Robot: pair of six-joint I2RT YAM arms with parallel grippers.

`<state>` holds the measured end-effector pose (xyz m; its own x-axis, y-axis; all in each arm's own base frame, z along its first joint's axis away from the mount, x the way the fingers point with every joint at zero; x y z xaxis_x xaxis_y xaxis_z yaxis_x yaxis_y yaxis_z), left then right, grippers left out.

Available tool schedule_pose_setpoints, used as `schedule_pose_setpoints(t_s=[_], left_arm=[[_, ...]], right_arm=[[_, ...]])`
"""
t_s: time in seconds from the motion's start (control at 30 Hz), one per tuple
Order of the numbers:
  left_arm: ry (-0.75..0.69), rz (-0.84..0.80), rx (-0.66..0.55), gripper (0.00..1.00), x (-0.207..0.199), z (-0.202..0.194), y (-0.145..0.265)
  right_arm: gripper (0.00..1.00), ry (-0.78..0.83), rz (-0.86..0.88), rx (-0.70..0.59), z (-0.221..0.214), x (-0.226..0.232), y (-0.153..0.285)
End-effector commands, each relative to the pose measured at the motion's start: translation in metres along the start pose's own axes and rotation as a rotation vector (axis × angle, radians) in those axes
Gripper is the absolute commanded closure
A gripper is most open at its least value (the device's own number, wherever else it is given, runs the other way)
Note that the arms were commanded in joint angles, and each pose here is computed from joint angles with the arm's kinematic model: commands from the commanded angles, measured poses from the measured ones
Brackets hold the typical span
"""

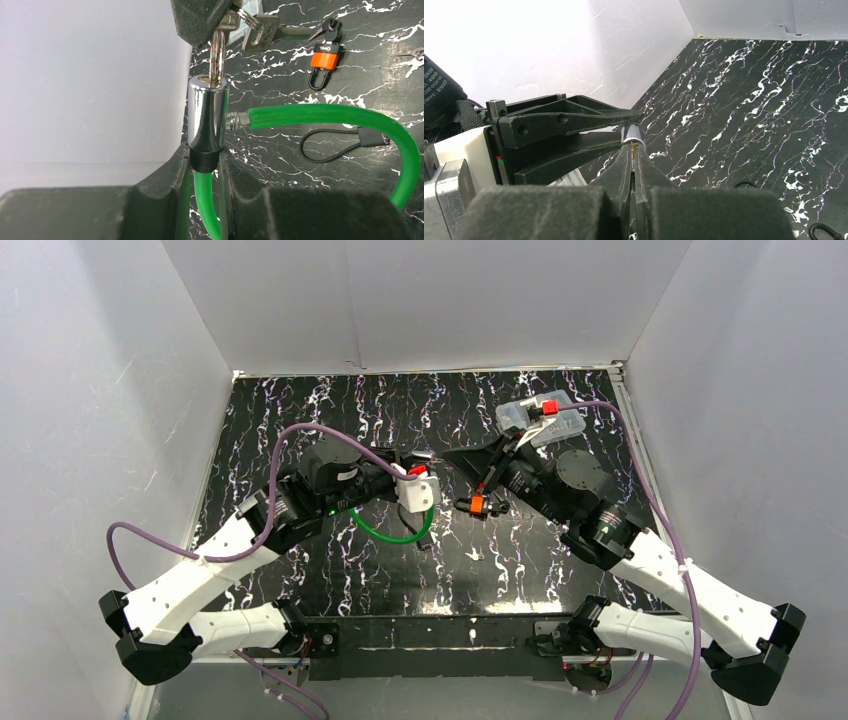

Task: Unlock with the key
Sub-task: Unlock the lock.

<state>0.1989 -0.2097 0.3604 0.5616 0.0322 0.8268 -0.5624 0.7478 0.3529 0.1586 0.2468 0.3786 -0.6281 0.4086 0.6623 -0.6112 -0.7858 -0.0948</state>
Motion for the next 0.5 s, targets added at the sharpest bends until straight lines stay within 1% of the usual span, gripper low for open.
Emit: schedule_pose_setpoints(t_s=[0.0,0.23,0.47], left_arm=[[-0.004,0.109,-0.138,1.0,0.027,0.026,0.01],[-0.004,0.108,-0.145,1.0,0.027,0.027,0.01],[-0.006,0.107,-0.149,1.0,0.028,0.028,0.01]], right_arm=[[0.99,-0.003,-0.026,0.015,-0.008,-0.005,-0.004],[0.99,0.009,-0.069,-0.029,-0.003,-0.011,-0.002],[0.99,0.016,-0.05,-0.054,0.003,-0.006,0.0]])
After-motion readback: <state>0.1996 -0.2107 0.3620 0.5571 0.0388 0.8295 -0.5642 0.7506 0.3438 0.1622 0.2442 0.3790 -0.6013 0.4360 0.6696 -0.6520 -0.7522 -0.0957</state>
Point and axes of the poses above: each gripper's point midway between its finger pads, its own y axis back along the fingers, its own x axis along the line the jaws close on, z = x × y, the point moved 6 cm from there along y, back along the fingers, and after that the axes turned 8 degrees about -y, right-handed, at the moved point
